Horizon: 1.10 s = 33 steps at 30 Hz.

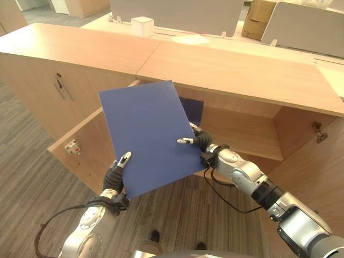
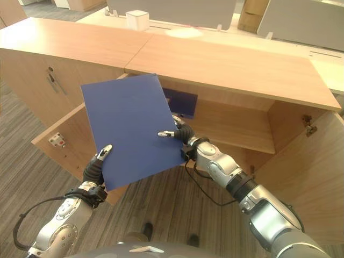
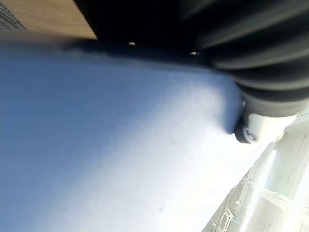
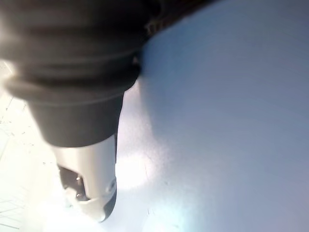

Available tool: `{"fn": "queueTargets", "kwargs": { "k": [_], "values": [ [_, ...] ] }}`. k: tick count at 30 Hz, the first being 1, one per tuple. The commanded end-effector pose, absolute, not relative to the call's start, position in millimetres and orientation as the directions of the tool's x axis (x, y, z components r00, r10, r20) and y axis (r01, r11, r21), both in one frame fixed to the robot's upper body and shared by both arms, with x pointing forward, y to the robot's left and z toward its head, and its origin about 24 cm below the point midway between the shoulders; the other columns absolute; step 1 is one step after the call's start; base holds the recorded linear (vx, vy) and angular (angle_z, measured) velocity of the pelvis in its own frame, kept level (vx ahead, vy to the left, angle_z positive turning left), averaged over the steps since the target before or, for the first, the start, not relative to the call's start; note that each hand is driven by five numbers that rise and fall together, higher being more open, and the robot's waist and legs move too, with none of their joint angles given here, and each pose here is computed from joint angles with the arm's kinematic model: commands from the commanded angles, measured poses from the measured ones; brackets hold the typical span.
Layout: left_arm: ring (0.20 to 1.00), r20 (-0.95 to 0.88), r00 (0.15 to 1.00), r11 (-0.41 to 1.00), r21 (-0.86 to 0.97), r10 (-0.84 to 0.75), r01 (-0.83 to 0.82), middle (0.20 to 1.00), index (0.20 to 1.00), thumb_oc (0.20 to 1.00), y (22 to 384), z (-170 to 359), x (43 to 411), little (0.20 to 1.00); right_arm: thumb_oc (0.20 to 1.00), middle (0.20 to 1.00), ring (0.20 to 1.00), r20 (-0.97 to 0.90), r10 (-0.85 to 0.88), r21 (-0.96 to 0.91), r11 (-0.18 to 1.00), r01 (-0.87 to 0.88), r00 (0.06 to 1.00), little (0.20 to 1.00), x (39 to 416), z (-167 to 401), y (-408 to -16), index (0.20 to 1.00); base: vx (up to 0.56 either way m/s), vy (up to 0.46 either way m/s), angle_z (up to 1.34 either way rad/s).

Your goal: Put the empty folder in the office cabinet

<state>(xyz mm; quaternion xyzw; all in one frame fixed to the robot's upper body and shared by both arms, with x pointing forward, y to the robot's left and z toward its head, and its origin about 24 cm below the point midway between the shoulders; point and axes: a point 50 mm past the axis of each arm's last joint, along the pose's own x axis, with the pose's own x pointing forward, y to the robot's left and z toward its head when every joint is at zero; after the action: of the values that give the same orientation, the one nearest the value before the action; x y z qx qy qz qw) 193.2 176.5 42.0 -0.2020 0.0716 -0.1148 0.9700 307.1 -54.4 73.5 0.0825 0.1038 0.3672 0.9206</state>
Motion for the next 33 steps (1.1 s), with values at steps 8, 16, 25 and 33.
{"fn": "queueTargets", "kwargs": {
  "k": [8,16,25,33],
  "values": [
    [0.200,0.050,0.880,0.806,-0.381,-0.472,0.453,0.200,0.200,0.200,145,67,196,0.200,0.200,0.200,0.200,0.031,0.819,0.193,0.558,-0.808,0.573,0.200,303,118,-8,0.200,0.00,0.000,0.00],
    [1.000,0.012,0.919,0.876,-0.297,-0.394,0.380,1.000,1.000,1.000,155,57,201,1.000,0.200,0.200,0.200,0.042,0.756,0.248,0.626,-0.740,0.653,0.200,303,106,-25,0.200,0.00,0.000,0.00],
    [1.000,-0.261,0.955,0.989,0.022,-0.138,0.149,1.000,1.000,1.000,210,-1,201,1.000,0.200,0.200,0.200,0.009,0.570,0.278,0.788,-0.550,0.821,0.200,308,84,-86,0.200,-0.09,-0.017,0.12],
    [1.000,-0.457,0.873,0.910,0.414,0.170,0.040,1.000,1.000,1.000,263,-53,191,1.000,0.200,0.200,0.200,-0.103,0.378,0.338,0.883,-0.325,0.920,0.200,303,44,-122,0.200,-0.06,-0.004,0.12]
  ]
}}
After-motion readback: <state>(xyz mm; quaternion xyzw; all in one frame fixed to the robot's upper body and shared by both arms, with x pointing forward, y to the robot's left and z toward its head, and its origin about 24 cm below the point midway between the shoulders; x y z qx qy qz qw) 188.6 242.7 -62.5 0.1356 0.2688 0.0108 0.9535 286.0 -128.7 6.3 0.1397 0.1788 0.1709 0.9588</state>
